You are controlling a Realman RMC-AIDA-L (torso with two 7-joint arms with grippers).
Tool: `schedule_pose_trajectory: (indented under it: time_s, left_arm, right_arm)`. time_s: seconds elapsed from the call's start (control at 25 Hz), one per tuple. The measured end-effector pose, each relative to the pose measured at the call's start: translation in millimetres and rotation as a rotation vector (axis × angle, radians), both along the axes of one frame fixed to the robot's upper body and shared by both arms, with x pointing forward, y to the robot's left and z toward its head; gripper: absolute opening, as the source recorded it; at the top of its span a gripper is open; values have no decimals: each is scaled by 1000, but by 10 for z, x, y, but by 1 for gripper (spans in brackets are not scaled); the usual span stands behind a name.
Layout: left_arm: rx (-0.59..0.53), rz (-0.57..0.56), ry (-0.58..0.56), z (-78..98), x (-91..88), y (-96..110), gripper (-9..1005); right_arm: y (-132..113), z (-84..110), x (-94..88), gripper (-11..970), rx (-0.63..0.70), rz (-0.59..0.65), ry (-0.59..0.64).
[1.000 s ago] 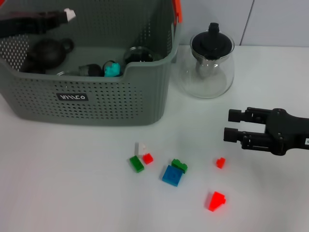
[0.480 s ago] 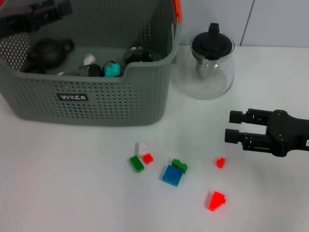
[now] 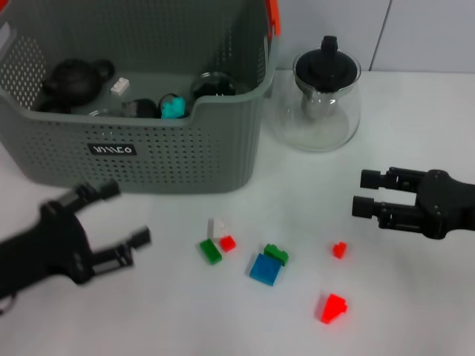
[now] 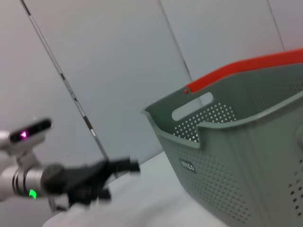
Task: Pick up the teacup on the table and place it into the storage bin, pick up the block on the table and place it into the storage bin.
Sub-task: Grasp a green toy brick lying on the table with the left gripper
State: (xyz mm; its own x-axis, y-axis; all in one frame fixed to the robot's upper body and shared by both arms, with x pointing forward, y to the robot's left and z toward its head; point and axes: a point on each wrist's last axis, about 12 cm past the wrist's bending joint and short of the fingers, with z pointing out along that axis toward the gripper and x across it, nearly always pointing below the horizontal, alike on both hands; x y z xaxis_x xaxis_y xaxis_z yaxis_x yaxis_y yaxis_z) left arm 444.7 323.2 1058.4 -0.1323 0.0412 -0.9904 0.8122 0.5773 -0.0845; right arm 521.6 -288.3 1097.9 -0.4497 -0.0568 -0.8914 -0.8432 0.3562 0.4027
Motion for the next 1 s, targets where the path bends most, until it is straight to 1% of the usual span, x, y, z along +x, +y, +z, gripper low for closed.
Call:
schedule_pose_trajectory:
  time_s: [0.12, 0.28, 0.4, 0.56, 0.72, 1.0]
  left_arm:
    - [27, -24, 25, -203, -54, -131, 886]
    - [72, -60, 55, -373, 69, -360, 885]
    - [127, -75, 51, -481, 156, -514, 884]
    - [194, -82, 35, -583, 240, -657, 883]
    - [244, -79, 57, -650, 332, -755, 882]
    - [272, -64, 72, -705, 368, -819, 880]
  right_arm:
    - [-9, -8, -6, 733, -2, -5, 3]
    - [-8, -6, -4, 733, -2, -4, 3]
    - [-1, -4, -1, 733, 0, -2, 2]
    - [3, 0, 1, 733, 2, -2, 1]
    - [10, 5, 9, 733, 2, 0, -1]
    - [9, -5, -1, 733, 3, -3, 2]
